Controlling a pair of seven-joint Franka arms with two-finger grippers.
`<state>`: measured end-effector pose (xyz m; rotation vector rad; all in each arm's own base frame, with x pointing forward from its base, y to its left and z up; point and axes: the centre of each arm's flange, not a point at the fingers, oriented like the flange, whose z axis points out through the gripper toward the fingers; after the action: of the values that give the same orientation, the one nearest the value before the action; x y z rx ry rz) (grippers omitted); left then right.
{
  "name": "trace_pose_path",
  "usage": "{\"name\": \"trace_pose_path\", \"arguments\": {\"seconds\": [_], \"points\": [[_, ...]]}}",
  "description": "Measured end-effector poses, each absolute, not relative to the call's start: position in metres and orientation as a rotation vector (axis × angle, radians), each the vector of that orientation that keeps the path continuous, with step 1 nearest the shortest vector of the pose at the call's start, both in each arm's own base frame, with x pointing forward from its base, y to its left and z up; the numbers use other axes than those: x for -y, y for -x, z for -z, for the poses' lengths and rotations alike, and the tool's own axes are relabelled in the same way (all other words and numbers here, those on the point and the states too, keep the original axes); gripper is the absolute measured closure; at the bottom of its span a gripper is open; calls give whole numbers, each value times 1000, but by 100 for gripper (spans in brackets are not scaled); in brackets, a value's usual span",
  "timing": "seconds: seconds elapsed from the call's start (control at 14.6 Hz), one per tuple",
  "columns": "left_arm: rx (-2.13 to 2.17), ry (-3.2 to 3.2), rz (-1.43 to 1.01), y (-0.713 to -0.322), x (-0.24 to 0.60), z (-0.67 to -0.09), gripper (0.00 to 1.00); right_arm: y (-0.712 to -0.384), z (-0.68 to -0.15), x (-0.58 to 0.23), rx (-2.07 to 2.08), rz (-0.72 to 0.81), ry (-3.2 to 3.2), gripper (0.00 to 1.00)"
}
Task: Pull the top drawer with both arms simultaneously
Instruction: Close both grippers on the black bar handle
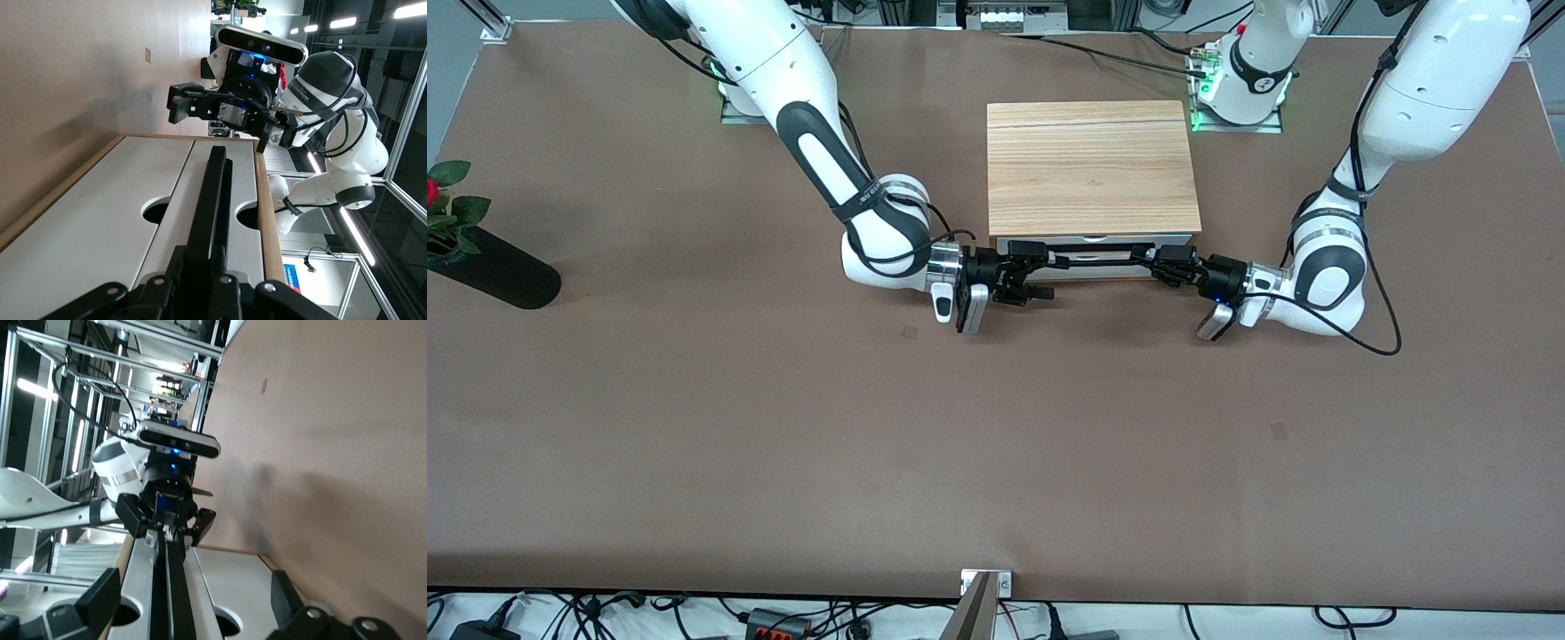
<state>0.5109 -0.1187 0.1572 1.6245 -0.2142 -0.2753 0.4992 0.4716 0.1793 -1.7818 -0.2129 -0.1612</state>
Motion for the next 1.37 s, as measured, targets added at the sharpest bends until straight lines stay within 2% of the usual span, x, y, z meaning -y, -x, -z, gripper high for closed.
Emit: {"name": "trace_pose_path", "arguments": {"seconds": [0.07, 0.21, 0.27, 0.41, 0.48, 0.55, 0.96, 1.37], "points": [[214, -1624, 275, -511, 119, -157, 82, -498, -179, -472, 212, 149, 1784, 10], [214, -1624, 275, -511, 119, -157, 82, -498, -180, -473, 206, 130, 1784, 19], [214, -1624, 275, -511, 119, -157, 82, -498, -180, -473, 205, 111, 1790, 31], [214, -1624, 275, -511, 119, -157, 82, -498, -182, -474, 207, 51, 1795, 34], [214, -1624, 275, -511, 119, -157, 82, -499, -185, -473, 205, 21, 1794, 44], [214, -1624, 275, -511, 119, -157, 82, -502, -186, -471, 203, 3, 1796, 47], [214, -1624, 275, -511, 119, -157, 82, -507, -191, -467, 188, -24, 1790, 58], [212, -1623, 274, -511, 119, -157, 82, -503, -191, -471, 165, -57, 1793, 60]]}}
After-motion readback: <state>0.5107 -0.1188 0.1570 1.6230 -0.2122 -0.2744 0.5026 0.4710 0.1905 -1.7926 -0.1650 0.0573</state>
